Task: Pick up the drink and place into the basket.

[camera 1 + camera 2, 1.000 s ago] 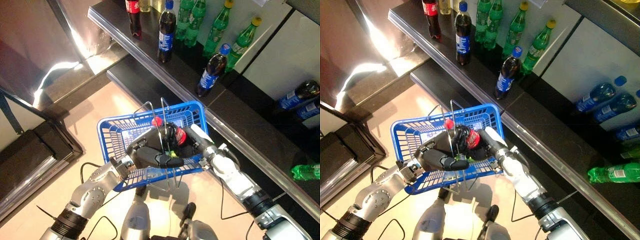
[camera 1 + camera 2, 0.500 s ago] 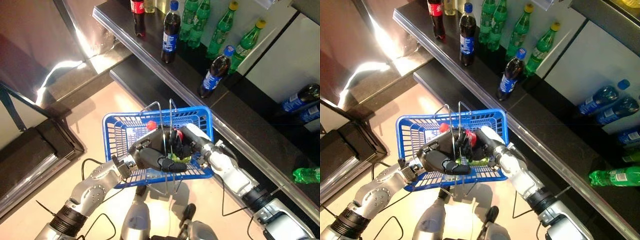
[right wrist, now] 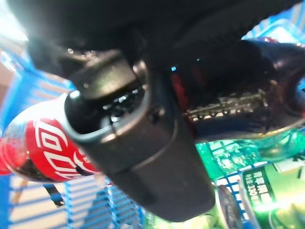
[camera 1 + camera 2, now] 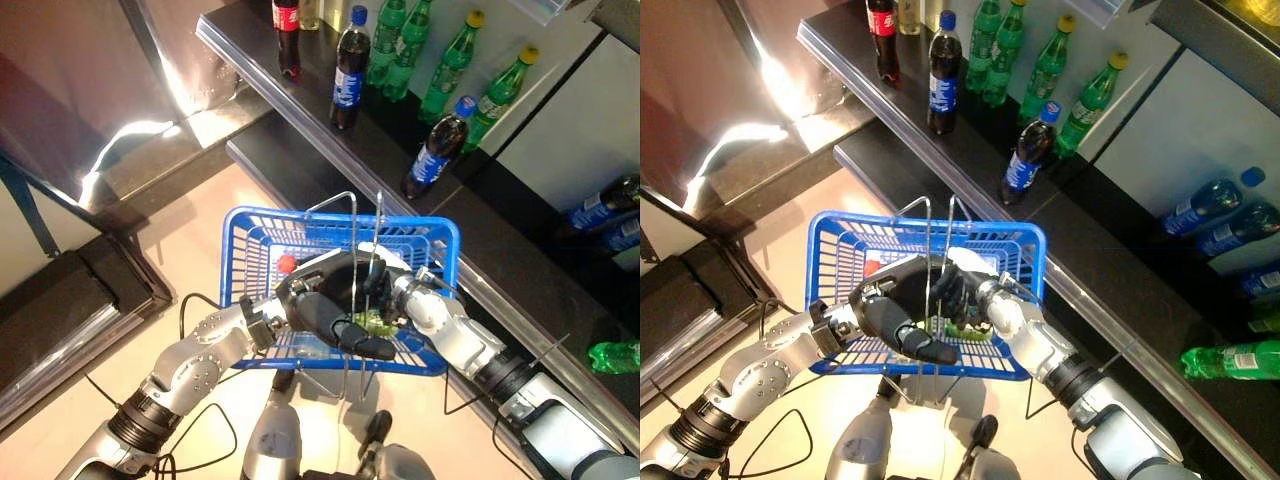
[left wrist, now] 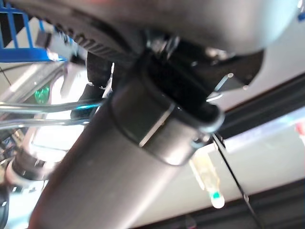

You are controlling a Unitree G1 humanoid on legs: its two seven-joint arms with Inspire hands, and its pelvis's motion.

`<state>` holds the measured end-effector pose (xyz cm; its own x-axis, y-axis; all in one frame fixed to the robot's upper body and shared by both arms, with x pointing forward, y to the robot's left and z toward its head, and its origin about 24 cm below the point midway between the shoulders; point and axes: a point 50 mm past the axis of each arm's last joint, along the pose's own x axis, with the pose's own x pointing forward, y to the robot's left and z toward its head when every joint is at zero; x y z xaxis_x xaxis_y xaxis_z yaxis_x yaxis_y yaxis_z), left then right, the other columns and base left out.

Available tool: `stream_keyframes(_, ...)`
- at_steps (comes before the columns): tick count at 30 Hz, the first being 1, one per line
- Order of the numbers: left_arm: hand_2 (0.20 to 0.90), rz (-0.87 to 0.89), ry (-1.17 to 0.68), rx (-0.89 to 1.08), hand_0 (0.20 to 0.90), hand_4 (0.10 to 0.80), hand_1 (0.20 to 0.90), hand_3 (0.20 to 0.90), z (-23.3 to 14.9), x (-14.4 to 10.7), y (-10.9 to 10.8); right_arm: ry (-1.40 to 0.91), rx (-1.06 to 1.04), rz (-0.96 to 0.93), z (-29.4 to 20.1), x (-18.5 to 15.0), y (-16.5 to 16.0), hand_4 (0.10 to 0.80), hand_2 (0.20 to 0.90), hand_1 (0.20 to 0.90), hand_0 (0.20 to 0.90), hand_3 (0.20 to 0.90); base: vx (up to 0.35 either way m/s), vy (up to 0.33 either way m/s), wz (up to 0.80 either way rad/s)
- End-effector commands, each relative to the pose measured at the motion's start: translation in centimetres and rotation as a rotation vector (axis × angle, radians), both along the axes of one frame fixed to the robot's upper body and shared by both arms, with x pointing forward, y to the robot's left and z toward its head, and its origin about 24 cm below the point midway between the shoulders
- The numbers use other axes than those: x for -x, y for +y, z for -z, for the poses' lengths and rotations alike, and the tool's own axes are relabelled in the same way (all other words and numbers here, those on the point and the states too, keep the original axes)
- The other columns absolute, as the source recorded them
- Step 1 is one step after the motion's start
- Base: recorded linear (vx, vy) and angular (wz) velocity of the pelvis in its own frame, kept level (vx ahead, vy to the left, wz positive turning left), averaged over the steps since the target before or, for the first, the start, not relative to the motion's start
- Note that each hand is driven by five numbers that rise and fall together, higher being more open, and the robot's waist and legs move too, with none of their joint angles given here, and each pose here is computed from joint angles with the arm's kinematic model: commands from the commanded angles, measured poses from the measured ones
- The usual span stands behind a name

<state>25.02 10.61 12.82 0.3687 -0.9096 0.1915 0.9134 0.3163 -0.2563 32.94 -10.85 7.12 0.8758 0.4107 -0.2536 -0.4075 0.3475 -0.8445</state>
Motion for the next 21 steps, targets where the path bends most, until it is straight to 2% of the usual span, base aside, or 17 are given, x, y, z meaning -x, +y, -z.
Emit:
stream_keyframes(1,0.3,0.489,-0.435,0.505,0.3,0.1,0.3,0.2,-9.0,5.6,-5.3,-0.04,0.023,-0.105,0.4,-0.1,3.2,0.1,0.3,0.3,0.3,0.2,-0.003,0.002,0.08)
stream_keyframes(16,0.3,0.55,-0.461,0.522,0.3,0.1,0.3,0.2,-9.8,6.3,-6.3,0.022,0.111,-0.009,2.4,-1.3,3.1,0.1,0.3,0.3,0.3,0.2,0.0,0.001,0.04)
stream_keyframes(17,0.3,0.552,-0.46,0.523,0.3,0.1,0.3,0.2,-9.9,6.4,-6.4,0.025,0.116,0.005,2.6,-1.3,3.0,0.116,0.314,0.314,0.314,0.216,0.0,0.0,0.0)
stream_keyframes(18,0.3,0.551,-0.461,0.522,0.3,0.1,0.3,0.2,-9.9,6.4,-6.5,0.025,0.118,0.015,2.7,-1.4,3.0,0.306,0.476,0.476,0.476,0.406,0.0,0.0,0.0)
stream_keyframes(19,0.3,0.551,-0.461,0.522,0.3,0.1,0.3,0.2,-9.9,6.4,-6.5,0.027,0.12,0.022,2.7,-1.5,2.9,0.342,0.507,0.507,0.507,0.442,0.0,0.0,0.0)
stream_keyframes(20,0.3,0.551,-0.46,0.523,0.3,0.1,0.3,0.2,-10.0,6.4,-6.5,0.029,0.12,0.027,2.8,-1.5,2.9,0.482,0.627,0.627,0.627,0.582,0.0,0.0,0.0)
stream_keyframes(21,0.3,0.551,-0.459,0.524,0.3,0.1,0.3,0.2,-10.0,6.4,-6.5,0.034,0.121,0.033,2.9,-1.6,2.9,0.753,0.86,0.86,0.86,0.853,0.0,0.0,0.0)
